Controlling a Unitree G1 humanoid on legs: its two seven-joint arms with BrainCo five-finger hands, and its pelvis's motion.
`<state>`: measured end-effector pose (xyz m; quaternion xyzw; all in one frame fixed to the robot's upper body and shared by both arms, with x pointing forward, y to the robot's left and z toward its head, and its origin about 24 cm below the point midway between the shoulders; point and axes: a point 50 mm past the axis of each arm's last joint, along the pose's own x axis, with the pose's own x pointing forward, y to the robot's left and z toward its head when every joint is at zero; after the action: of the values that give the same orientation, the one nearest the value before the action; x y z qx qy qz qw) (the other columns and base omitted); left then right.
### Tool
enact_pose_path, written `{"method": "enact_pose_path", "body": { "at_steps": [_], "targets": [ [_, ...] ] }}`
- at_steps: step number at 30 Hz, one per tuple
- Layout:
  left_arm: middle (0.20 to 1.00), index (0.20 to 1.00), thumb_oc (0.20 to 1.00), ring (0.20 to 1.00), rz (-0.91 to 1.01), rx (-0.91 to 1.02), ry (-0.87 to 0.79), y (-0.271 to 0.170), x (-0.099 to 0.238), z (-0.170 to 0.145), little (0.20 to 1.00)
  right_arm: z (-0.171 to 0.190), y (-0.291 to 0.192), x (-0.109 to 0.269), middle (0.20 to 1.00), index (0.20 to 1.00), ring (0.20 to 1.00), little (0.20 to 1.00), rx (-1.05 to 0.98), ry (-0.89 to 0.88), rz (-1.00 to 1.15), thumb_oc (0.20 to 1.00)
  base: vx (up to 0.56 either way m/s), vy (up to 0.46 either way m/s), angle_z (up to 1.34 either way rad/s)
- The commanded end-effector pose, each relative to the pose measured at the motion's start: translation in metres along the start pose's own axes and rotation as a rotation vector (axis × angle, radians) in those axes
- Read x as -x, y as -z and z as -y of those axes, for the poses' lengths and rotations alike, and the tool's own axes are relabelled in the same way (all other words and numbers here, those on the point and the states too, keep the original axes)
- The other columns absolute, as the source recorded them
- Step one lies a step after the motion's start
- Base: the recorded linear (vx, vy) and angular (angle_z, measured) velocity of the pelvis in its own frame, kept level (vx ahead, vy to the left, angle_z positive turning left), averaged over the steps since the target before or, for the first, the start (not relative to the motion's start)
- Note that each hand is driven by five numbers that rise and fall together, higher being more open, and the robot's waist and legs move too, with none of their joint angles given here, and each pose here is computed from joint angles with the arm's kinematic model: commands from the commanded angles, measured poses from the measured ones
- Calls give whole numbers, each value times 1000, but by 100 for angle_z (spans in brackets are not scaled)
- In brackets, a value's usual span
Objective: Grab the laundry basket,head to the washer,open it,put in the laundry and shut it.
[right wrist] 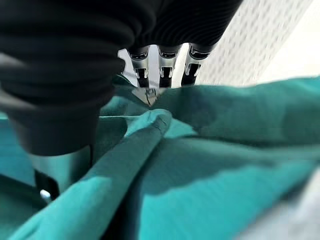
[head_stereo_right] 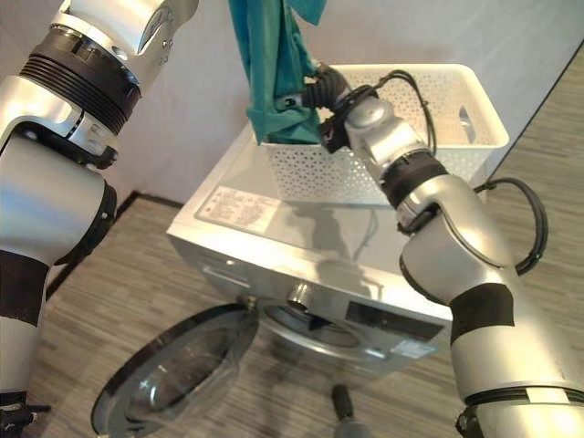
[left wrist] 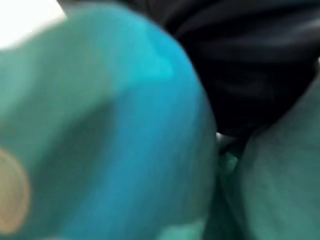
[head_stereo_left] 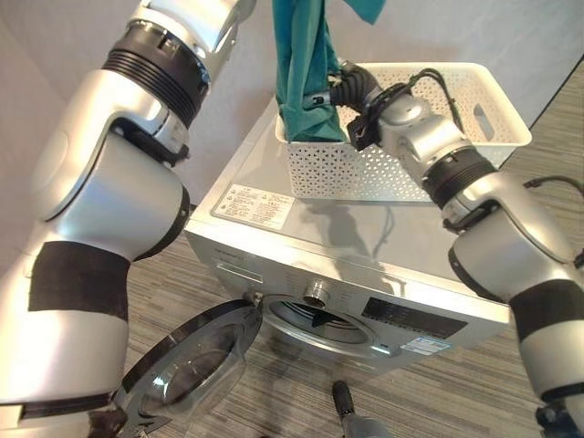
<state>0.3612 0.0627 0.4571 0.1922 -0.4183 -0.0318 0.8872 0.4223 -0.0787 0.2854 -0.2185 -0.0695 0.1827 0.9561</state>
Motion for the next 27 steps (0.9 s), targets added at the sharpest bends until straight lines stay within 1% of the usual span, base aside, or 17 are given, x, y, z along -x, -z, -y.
{"method": "enact_pose_path", "body": {
  "at_steps": [1, 3, 6, 8, 9, 10, 11, 14, 16, 19, 21, 22, 23, 24, 27],
  "targets": [
    [200, 200, 200, 200, 185, 51, -105, -76, -20, -27, 200, 16, -13, -1, 1000, 1000, 1000, 1000, -2, 68, 13, 1000, 0, 0, 0],
    [200, 200, 200, 200, 182, 87, -97, -74, -19, -20, 200, 8, -9, -3, 1000, 1000, 1000, 1000, -33, 61, 11, 1000, 3, -20, 1],
    [200, 200, 200, 200, 181, 131, -101, -73, -19, -18, 200, 7, -6, -4, 1000, 1000, 1000, 1000, -71, 75, 2, 1000, 2, -23, 6],
    [200, 200, 200, 200, 186, 198, -105, -75, -18, -15, 200, 8, -5, -4, 1000, 1000, 1000, 1000, -107, 92, 1, 1000, 8, -29, 7],
    [200, 200, 200, 200, 186, 198, -105, -75, -18, -15, 200, 8, -5, -4, 840, 840, 840, 840, -107, 92, 1, 840, 11, -19, 7],
    [200, 200, 200, 200, 199, 241, -106, -79, -18, -14, 200, 9, -4, -4, 442, 442, 442, 442, -126, 103, -1, 442, 17, -15, 5],
    [200, 200, 200, 200, 202, 259, -110, -80, -18, -14, 200, 11, -4, -3, 200, 200, 200, 200, -141, 112, 1, 200, 22, -25, 6],
    [200, 200, 200, 200, 219, 280, -123, -85, -18, -18, 200, 24, -1, 0, 200, 200, 200, 200, -198, 169, -1, 200, 6, -9, 5],
    [200, 200, 200, 200, 222, 280, -126, -85, -18, -19, 200, 26, -1, 1, 200, 200, 200, 200, -214, 180, 1, 200, 3, -2, 2],
    [200, 200, 200, 200, 190, 272, -141, -77, -18, -25, 200, 41, -7, 5, 200, 200, 200, 200, -246, 247, 30, 200, 0, 0, 0],
    [200, 200, 200, 200, 182, 265, -147, -74, -18, -27, 200, 45, -10, 6, 200, 200, 200, 200, -243, 260, 41, 200, 0, 0, 0],
    [200, 200, 200, 200, 155, 261, -166, -64, -17, -31, 200, 52, -20, 8, 200, 200, 200, 200, -220, 287, 76, 200, -1, 14, 4],
    [200, 200, 200, 200, 155, 261, -166, -64, -17, -31, 200, 52, -20, 8, 200, 200, 200, 200, -220, 287, 76, 200, 0, 0, 0],
    [200, 200, 200, 200, 116, 254, -171, -50, -16, -30, 200, 59, -31, 11, 200, 200, 200, 200, -205, 309, 111, 200, 0, 0, 0],
    [200, 200, 200, 200, 60, 232, -184, -31, -12, -31, 200, 69, -45, 16, 200, 200, 200, 200, -157, 342, 146, 200, -2, 5, 1]
  ]
}}
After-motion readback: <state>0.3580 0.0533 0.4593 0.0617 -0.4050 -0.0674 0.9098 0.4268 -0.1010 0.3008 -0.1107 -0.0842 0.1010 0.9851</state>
